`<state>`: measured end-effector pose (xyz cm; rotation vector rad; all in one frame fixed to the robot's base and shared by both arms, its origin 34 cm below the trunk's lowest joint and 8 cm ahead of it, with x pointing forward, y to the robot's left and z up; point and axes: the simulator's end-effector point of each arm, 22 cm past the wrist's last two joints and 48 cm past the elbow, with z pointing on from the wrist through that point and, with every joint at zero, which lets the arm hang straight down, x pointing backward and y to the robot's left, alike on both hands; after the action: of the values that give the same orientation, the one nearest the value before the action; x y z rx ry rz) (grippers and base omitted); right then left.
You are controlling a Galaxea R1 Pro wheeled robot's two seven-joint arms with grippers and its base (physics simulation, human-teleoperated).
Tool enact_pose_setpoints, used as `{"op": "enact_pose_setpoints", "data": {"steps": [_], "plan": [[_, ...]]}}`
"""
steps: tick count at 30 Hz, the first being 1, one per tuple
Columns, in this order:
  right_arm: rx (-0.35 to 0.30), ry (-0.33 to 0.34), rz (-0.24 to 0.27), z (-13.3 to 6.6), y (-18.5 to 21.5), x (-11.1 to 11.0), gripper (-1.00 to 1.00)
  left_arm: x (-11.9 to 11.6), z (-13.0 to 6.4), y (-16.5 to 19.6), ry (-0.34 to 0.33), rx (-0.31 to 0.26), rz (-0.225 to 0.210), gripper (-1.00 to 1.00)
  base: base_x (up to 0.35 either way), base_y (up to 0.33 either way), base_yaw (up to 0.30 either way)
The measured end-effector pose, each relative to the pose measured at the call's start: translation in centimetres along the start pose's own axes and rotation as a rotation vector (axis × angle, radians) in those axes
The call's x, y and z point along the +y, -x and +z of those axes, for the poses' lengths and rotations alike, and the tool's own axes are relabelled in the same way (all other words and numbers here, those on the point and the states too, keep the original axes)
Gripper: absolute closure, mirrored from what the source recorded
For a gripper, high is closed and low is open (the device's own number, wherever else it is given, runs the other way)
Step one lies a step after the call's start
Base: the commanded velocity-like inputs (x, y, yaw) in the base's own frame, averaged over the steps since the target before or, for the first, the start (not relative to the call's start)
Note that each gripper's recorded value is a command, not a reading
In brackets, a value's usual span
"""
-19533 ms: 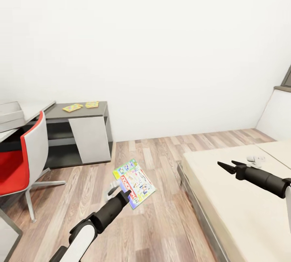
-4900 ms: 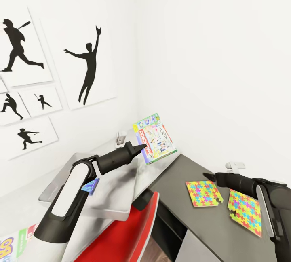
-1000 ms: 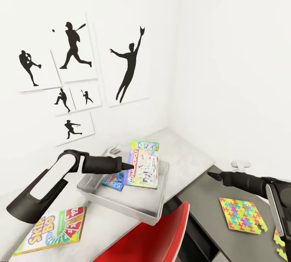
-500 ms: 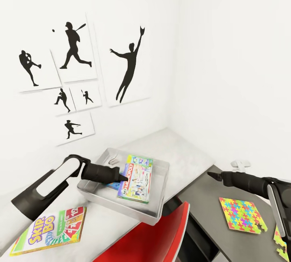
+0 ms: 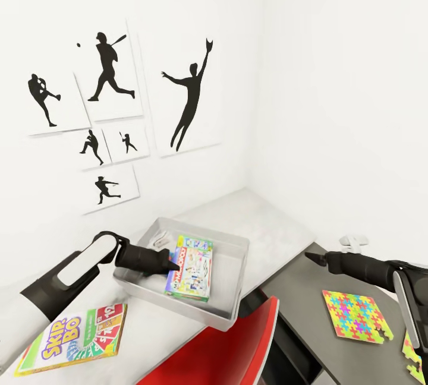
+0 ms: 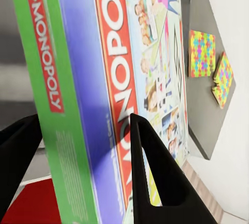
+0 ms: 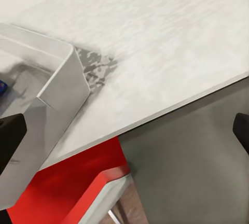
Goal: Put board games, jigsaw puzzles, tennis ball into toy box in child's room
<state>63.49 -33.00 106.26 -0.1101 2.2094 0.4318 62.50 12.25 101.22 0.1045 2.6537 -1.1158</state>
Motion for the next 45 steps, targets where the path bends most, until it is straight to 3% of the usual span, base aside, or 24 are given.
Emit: {"op": "enact_pose_setpoints", "data": {"steps": [8,26,35,45], "plan": [[0.0,0.001,0.0,0.0,0.0,0.0,-1.0,-0.6,-0.4,1.5,-0.006,-0.018,0.004,1.0,0.0,0.0,0.0],[0.002,-0.001,0.002,0.0,0.0,0.0,-1.0,-3.2,1.5,4.1,-0.026,-0.017,0.002,1.0,0.0,0.0,0.0],[0.003,-0.001,0.001,0.0,0.0,0.0,-1.0,-3.5,3.1,2.1,-0.017,0.045,0.046,1.0,0.0,0.0,0.0],[0.003,0.0,0.001,0.0,0.0,0.1,-1.0,-3.3,3.4,1.7,-0.01,0.055,0.104,1.0,0.0,0.0,0.0]]}}
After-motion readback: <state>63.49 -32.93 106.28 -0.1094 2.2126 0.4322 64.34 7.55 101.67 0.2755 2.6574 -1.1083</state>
